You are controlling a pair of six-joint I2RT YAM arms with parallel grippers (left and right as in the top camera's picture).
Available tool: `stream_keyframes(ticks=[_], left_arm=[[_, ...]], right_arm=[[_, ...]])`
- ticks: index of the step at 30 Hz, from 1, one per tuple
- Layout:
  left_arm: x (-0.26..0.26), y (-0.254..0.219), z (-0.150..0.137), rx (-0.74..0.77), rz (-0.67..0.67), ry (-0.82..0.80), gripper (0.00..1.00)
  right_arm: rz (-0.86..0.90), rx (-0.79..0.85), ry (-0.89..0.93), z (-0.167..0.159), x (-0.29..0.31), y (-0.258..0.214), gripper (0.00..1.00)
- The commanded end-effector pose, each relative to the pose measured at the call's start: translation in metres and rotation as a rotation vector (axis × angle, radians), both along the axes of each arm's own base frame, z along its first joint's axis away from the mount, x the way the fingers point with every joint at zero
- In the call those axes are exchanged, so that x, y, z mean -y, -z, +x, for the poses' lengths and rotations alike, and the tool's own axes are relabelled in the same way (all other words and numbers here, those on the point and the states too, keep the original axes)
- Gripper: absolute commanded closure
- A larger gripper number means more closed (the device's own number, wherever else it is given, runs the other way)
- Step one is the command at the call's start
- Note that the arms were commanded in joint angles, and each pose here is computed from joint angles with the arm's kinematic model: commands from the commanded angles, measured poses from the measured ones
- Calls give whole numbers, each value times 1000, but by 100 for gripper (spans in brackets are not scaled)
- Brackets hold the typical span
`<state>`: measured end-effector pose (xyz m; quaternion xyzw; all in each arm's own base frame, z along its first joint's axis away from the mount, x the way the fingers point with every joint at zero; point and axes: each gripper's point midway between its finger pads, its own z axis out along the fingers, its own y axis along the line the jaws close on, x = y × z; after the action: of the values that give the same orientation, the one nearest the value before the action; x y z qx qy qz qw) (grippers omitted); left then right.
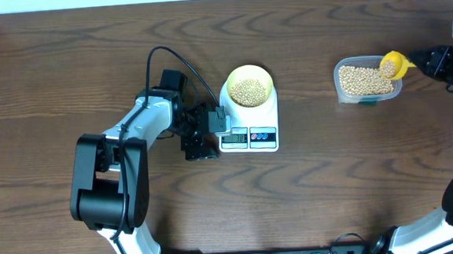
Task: Scoop item into bowl and weigh 50g on scale
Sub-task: 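Scoop soybeans and lift the scoop out of the tub with the right gripper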
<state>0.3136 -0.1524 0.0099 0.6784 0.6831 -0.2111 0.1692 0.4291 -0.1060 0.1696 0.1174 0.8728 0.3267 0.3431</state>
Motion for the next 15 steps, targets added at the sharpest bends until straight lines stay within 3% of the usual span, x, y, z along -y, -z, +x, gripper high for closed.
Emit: stream_keyframes(ticks=[1, 15], left_arm=[[2, 3, -5, -10, -10, 17, 2], [2, 3, -5, -10, -10, 17, 2]], right_arm=[[98, 60, -54, -3, -15, -20, 99], [178, 77, -119, 0, -42, -31, 99]])
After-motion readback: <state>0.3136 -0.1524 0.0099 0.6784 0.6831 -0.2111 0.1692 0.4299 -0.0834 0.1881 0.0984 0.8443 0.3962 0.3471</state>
